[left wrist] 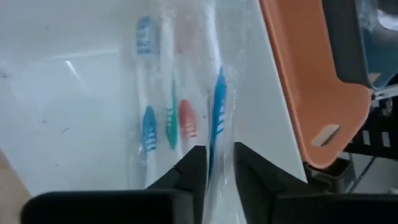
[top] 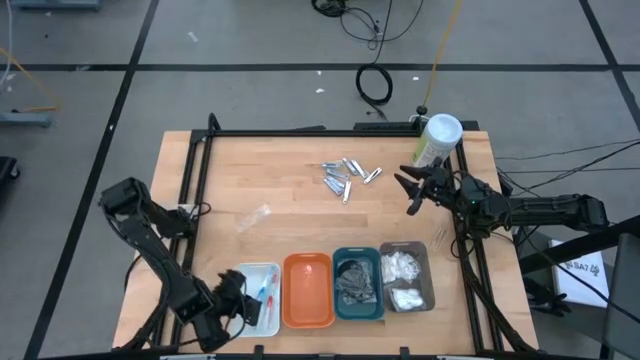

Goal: Pick & Place Travel size toiletries
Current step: Put the blue toothbrush into the white bin, then put the silver nail cutter into the orange bin

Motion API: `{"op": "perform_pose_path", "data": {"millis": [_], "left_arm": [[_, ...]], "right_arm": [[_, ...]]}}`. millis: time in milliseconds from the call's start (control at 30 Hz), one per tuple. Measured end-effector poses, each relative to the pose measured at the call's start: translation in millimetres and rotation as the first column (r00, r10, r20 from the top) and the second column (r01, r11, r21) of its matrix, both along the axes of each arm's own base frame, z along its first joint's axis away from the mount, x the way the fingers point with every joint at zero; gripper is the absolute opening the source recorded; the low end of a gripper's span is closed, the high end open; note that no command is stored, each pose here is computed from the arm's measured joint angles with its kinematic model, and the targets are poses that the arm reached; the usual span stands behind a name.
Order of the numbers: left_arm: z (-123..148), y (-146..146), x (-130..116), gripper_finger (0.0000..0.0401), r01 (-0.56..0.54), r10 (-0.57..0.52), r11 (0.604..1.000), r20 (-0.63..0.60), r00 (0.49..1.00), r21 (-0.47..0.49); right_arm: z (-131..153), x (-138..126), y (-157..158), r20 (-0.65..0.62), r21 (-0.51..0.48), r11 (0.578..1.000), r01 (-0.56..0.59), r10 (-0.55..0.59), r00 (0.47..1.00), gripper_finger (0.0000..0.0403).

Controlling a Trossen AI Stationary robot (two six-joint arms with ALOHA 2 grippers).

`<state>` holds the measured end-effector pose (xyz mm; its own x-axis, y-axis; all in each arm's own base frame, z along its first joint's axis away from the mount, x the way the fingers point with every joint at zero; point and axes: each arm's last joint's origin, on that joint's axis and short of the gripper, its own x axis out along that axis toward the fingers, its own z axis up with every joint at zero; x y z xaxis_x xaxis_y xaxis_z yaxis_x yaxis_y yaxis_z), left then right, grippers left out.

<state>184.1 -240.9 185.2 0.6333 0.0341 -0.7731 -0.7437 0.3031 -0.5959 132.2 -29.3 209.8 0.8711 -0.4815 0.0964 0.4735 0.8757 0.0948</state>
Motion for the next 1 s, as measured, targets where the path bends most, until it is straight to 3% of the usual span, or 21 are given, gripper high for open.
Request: {"op": "perform_pose_path", "data": {"millis": [300, 500, 567, 667, 733, 800, 900, 1000], "left_arm": [[3.8, -4.9, 6.3, 0.0182, 0.085, -0.086, 0.996, 0.055, 0.995, 0.01], [7.8, -3.8, 5.5, 0.0228, 0.1, -0.101, 0.995, 0.064, 0.993, 0.018], [17.9, 0.4, 5.7, 0.0237, 0.121, -0.13, 0.99, 0.116, 0.985, 0.077], [41.0, 13.8, 8.5, 0.0245, 0.147, -0.203, 0.956, 0.211, 0.956, 0.253], [62.4, 25.0, 9.4, 0.0248, 0.151, -0.275, 0.901, 0.268, 0.923, 0.406], [86.8, 36.3, 8.3, 0.0248, 0.128, -0.357, 0.805, 0.3, 0.885, 0.58], [122.2, 52.0, 4.1, 0.0248, 0.033, -0.427, 0.598, 0.283, 0.859, 0.801], [143.4, 67.3, 0.5, 0.0249, -0.057, -0.372, 0.407, 0.222, 0.901, 0.912]], "right_arm": [[0.4, 0.5, 0.9, 0.007, 0.001, 0.999, -0.035, 0.035, 0.999, 0.013], [0.5, 0.7, 1.3, 0.007, 0.0, 0.999, -0.052, 0.052, 0.999, 0.013], [0.5, 0.7, 1.3, 0.006, -0.002, 0.999, -0.052, 0.052, 0.999, 0.013], [0.8, 0.6, 1.3, 0.009, -0.003, 0.999, -0.05, 0.05, 0.999, 0.013], [1.7, 0.6, 1.3, 0.018, -0.005, 0.999, -0.051, 0.051, 0.999, 0.013], [3.2, 0.4, 1.3, 0.03, -0.014, 0.999, -0.049, 0.05, 0.998, 0.013], [6.0, 0.0, 1.4, 0.045, -0.047, 0.998, -0.044, 0.046, 0.998, 0.013], [4.8, 0.3, 1.3, 0.028, -0.053, 0.998, -0.043, 0.044, 0.999, 0.013]]}}
